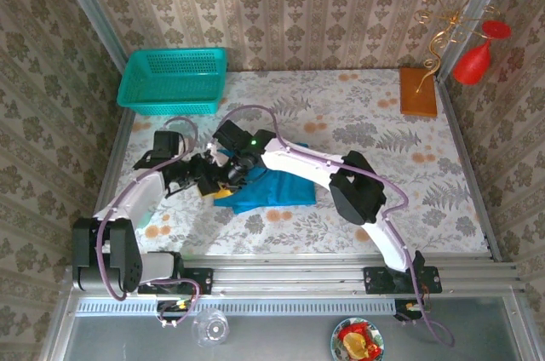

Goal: Fold the inside-out t-shirt

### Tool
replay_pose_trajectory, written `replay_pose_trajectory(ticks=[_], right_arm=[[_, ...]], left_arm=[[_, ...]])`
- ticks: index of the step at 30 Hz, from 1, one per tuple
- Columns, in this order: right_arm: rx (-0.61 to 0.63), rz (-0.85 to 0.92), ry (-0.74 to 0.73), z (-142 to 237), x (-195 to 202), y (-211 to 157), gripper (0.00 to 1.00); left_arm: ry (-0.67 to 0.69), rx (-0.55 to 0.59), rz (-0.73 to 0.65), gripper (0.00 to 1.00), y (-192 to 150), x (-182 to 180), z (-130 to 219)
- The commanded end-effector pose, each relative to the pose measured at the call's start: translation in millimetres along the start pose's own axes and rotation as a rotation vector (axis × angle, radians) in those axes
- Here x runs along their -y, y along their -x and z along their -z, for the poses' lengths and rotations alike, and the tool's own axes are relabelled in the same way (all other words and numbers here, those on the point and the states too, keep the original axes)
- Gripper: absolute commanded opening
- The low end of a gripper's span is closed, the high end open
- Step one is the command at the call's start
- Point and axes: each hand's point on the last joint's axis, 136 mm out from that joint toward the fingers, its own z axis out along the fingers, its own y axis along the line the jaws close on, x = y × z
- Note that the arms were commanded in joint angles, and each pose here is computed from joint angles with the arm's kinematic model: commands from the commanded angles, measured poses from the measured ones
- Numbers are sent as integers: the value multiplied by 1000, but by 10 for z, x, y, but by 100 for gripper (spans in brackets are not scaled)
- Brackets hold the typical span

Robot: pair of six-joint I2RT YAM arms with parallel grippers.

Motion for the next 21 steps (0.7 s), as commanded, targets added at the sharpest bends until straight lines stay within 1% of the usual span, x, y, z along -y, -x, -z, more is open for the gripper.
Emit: replay_pose_trajectory(ticks=[1, 3, 6, 8, 12, 14, 17, 19, 21], right_arm=[[86, -8, -1, 531, 90, 164, 54], [137, -77, -67, 719, 366, 204, 54], [194, -187, -158, 959, 803, 194, 54], [221, -244, -193, 1081, 1035, 162, 54], [266, -312, -230, 1285, 1332, 92, 54], [267, -337, -247, 1322, 1446, 46, 54], [250, -354, -292, 1318, 1609, -32, 54], [228, -380, -345, 1296, 1776, -117, 54], [210, -400, -362, 1250, 1881, -180, 54]], left_arm=[[-44, -67, -65, 18, -136, 193, -21], [-36, -102, -106, 19, -197, 298, -80], [-19, -144, -148, 21, -265, 365, -181], [8, -185, -157, 21, -327, 338, -244], [46, -260, -164, 21, -491, 215, -312], [77, -265, -167, 17, -543, 119, -316], [177, -257, -185, 6, -567, -102, -312], [265, -236, -190, 3, -539, -287, -296], [312, -217, -184, 0, -509, -409, -295]])
